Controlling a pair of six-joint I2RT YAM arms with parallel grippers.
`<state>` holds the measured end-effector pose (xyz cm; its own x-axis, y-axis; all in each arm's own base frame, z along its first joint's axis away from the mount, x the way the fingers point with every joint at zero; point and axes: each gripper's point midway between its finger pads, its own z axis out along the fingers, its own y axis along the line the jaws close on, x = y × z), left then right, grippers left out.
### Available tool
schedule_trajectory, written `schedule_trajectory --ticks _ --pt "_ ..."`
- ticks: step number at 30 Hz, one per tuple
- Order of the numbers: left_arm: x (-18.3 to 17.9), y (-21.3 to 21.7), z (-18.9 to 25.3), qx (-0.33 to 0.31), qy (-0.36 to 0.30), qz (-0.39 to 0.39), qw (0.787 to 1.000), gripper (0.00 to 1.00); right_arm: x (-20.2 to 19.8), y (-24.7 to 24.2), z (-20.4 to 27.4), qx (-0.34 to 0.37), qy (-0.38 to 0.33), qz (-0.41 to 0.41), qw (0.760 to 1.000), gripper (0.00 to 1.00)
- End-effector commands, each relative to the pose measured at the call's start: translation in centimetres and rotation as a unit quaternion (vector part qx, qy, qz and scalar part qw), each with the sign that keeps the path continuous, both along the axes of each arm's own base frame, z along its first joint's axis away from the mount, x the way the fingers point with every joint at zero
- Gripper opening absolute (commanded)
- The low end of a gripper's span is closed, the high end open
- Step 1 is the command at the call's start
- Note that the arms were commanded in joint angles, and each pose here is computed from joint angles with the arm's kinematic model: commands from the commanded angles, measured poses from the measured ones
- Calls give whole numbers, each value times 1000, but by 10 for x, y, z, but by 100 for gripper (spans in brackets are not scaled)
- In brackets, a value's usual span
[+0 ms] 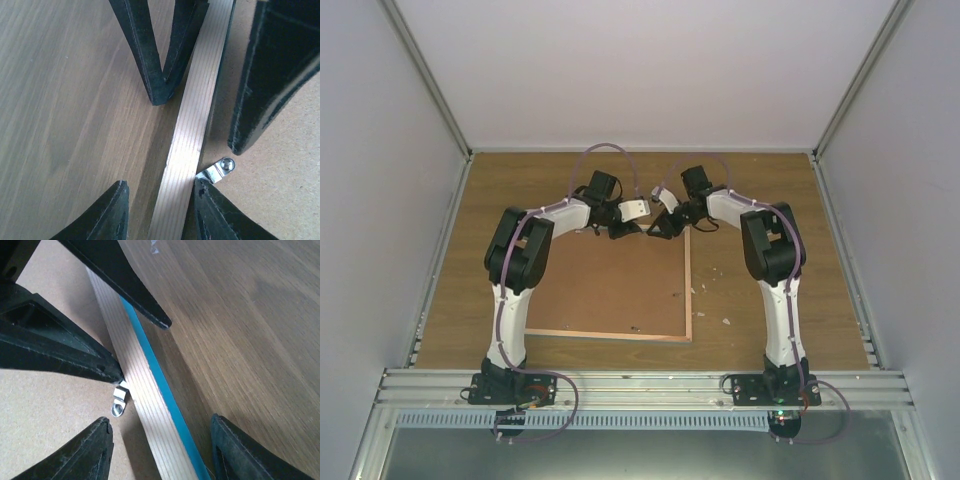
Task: Put the photo into the frame
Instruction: Install the photo frame at the center of the board.
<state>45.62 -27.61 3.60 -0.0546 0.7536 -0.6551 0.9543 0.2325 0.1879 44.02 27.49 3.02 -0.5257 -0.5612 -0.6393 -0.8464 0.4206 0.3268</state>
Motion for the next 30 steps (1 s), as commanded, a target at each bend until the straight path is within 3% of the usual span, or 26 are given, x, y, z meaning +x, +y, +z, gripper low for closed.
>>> schedule_trajectory --ticks 1,5,11,14,24,30 --pt "-6 14 -34 64 -11 14 998 38 -16 10 -12 -2 7 1 1000 55" --pt "-10 13 -35 69 -23 14 997 36 -22 16 -19 -5 10 7 1000 52" --pt "-9 10 -35 63 -32 16 997 31 -30 16 -28 -7 23 13 1000 29" --pt "-7 7 -35 62 -36 15 997 30 -31 16 -30 -6 25 14 1000 23" --pt "5 12 21 -13 -23 24 999 32 -29 13 -32 -9 27 12 1000 16" --pt "3 28 24 -16 -17 16 1000 33 -30 15 -33 -5 31 19 999 12"
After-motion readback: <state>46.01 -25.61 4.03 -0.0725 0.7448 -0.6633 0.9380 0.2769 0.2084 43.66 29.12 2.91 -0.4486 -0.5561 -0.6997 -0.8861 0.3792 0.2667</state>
